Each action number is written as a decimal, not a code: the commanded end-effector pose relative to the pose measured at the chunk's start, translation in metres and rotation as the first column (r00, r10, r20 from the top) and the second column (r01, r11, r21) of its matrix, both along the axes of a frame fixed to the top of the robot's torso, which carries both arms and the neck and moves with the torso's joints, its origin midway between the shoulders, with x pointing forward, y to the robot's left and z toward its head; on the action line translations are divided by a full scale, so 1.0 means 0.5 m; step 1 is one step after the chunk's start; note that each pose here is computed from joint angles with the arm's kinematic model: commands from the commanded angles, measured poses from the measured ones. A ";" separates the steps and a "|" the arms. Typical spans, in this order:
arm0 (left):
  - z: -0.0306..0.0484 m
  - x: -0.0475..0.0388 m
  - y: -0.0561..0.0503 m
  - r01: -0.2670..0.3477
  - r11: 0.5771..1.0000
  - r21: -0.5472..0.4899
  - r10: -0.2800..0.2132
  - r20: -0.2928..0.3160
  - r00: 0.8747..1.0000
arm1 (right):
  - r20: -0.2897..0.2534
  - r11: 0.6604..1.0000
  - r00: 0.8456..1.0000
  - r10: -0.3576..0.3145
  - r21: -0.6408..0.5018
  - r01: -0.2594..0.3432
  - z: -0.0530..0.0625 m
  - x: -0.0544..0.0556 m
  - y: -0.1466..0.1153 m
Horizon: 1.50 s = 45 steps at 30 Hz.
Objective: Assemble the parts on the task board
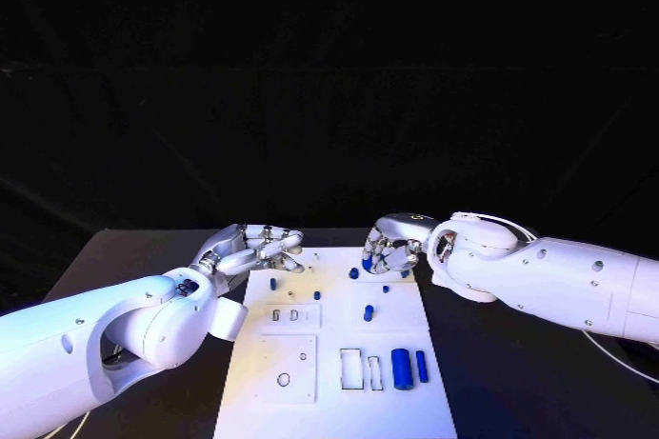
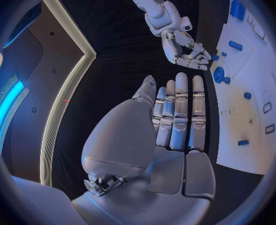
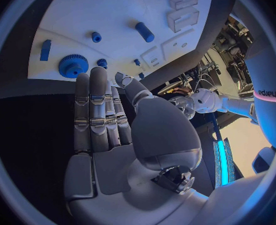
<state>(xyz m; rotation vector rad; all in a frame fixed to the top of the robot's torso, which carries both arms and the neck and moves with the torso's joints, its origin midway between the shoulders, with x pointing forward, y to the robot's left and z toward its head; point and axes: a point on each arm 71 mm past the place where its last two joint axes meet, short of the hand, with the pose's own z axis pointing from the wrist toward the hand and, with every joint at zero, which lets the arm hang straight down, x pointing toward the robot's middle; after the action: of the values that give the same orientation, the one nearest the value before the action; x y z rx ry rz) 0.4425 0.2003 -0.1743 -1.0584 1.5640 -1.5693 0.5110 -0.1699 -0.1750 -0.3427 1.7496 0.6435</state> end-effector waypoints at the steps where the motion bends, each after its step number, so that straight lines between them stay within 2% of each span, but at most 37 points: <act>1: 0.014 -0.006 -0.008 0.038 0.999 -0.005 -0.038 0.022 0.999 | 0.117 0.993 0.993 -0.007 -0.117 0.021 0.009 0.000 0.007; 5: 0.024 -0.009 -0.008 0.043 0.999 -0.007 -0.043 0.033 0.999 | 0.162 0.994 0.987 -0.003 -0.111 0.021 0.020 -0.002 0.015; 9: 0.031 -0.009 -0.007 0.042 0.999 -0.007 -0.042 0.040 0.998 | 0.184 0.995 0.983 0.001 -0.097 0.018 0.027 -0.003 0.020; 19: 0.035 -0.007 -0.004 0.040 0.999 0.001 -0.040 0.035 0.999 | 0.163 0.998 0.987 0.005 -0.065 0.006 0.029 -0.007 0.030; 29: 0.035 -0.005 -0.003 0.038 0.999 0.005 -0.038 0.030 0.999 | 0.097 1.000 0.995 -0.001 -0.015 0.002 0.025 -0.004 0.037; 45: 0.044 -0.007 -0.002 0.052 0.999 0.004 -0.052 0.032 0.998 | 0.141 0.997 0.990 -0.013 -0.068 0.023 0.019 0.008 0.045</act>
<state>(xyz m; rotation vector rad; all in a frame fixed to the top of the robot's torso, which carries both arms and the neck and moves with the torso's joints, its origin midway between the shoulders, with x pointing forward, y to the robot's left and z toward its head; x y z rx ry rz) 0.4404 0.2025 -0.1546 -1.0126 1.5676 -1.5828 0.5147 -0.1482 -0.1649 -0.3933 1.6480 0.5600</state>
